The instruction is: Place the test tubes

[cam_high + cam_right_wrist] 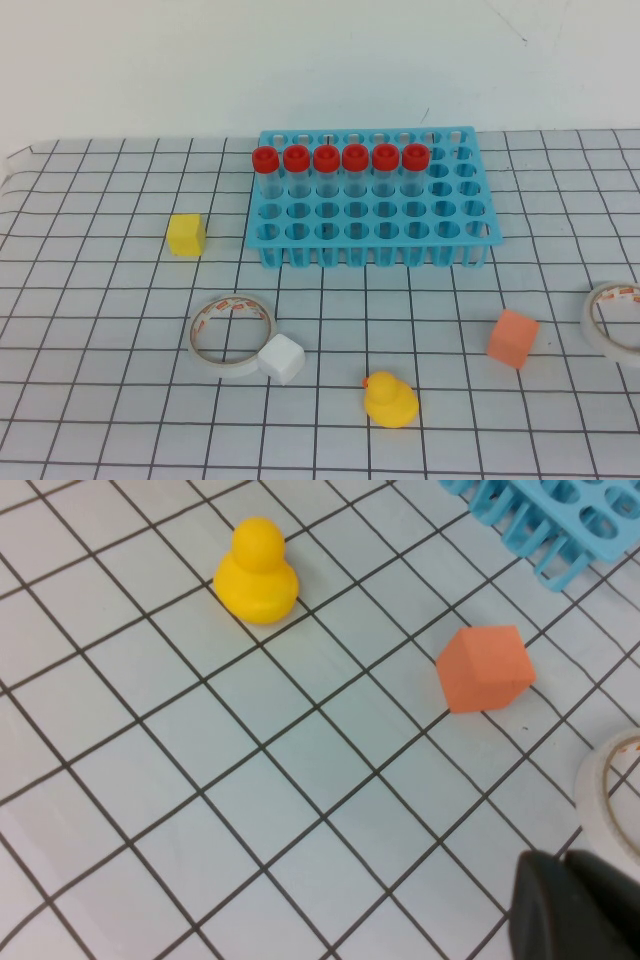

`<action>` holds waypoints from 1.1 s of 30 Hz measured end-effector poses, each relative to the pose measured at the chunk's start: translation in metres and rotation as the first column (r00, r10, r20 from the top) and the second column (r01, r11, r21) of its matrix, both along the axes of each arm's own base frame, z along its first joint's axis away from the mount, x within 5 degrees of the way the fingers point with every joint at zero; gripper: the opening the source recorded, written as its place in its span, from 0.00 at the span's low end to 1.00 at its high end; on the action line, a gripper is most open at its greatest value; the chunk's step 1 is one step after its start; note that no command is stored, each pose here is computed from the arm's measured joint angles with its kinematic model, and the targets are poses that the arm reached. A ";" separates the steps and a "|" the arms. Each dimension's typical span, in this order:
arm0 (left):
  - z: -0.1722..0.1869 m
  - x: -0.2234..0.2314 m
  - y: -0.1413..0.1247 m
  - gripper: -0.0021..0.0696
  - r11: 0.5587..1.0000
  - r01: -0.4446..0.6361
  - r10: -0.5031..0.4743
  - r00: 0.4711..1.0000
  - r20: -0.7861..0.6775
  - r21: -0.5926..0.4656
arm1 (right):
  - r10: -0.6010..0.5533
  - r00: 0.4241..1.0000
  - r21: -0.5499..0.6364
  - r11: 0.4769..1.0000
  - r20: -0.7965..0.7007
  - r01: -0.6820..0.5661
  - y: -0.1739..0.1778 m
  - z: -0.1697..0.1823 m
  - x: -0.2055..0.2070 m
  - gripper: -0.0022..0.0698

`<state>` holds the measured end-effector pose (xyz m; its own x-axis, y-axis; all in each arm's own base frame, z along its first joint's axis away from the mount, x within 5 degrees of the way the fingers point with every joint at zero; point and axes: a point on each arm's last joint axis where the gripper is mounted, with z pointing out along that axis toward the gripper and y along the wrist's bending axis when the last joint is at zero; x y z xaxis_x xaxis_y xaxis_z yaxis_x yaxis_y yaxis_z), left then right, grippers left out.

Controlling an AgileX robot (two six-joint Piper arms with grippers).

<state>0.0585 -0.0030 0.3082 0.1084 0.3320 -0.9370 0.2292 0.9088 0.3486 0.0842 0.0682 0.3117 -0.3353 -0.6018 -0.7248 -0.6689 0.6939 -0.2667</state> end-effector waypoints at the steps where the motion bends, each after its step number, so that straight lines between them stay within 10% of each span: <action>1: -0.001 -0.001 0.001 0.03 1.000 -0.001 0.001 1.000 0.005 -0.002 | 0.000 1.000 0.000 1.000 0.000 0.000 0.000 0.000 0.000 0.03; 21: -0.032 -0.012 0.015 0.03 0.976 -0.181 0.139 0.948 -0.286 -0.123 | 0.000 1.000 0.000 1.000 0.000 0.000 0.000 0.000 0.000 0.03; 33: -0.124 -0.001 -0.001 0.03 0.950 -0.229 0.148 0.929 -0.340 -0.212 | 0.000 1.000 -0.001 1.000 0.002 0.000 0.000 0.000 0.000 0.03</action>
<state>0.0577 -0.0035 0.1841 -0.2484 0.0740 -0.9658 0.1063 0.9931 0.0488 0.0843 0.0681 0.3118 -0.3342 -0.6027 -0.7246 -0.6682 0.6937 -0.2689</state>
